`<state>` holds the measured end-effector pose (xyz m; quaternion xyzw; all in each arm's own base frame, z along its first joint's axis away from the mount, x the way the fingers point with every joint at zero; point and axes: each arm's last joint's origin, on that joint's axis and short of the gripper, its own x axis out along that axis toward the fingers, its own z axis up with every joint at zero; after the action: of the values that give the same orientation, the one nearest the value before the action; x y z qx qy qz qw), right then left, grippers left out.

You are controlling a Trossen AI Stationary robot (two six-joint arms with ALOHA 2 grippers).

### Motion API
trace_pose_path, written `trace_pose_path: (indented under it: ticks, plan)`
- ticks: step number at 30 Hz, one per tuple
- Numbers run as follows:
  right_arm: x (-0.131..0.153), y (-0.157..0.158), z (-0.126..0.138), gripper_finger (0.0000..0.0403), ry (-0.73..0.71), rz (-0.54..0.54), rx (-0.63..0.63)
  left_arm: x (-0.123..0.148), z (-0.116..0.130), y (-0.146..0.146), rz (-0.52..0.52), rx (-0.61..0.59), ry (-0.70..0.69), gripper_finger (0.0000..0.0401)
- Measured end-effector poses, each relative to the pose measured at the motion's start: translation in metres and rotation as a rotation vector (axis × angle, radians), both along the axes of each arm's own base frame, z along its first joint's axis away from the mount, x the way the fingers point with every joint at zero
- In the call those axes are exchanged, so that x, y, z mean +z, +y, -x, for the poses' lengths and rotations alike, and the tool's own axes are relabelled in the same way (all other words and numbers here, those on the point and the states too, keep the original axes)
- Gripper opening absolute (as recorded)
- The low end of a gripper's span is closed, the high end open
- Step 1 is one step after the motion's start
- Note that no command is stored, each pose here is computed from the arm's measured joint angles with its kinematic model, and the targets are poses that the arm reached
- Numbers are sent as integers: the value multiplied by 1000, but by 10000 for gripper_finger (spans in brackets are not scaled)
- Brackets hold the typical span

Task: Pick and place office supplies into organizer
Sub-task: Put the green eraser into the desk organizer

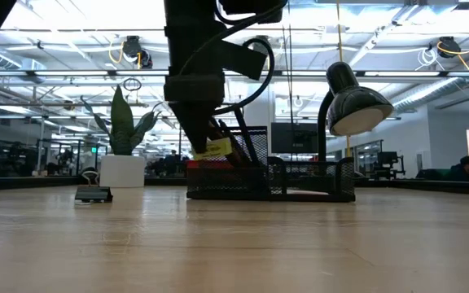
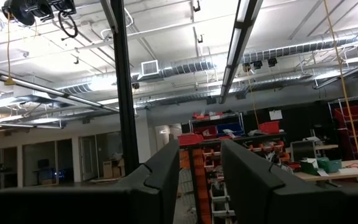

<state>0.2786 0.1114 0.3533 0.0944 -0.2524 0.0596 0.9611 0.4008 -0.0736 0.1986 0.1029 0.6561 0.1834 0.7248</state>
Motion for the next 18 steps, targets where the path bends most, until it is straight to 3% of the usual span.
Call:
trace_pose_path:
  ticks: [11,18]
  plan:
    - [0,0,0,110,1,-5,3,0,0,-3,-38,-133,43,209]
    - [0,0,0,110,1,-5,3,11,1,-12,-22,-159,-18,209]
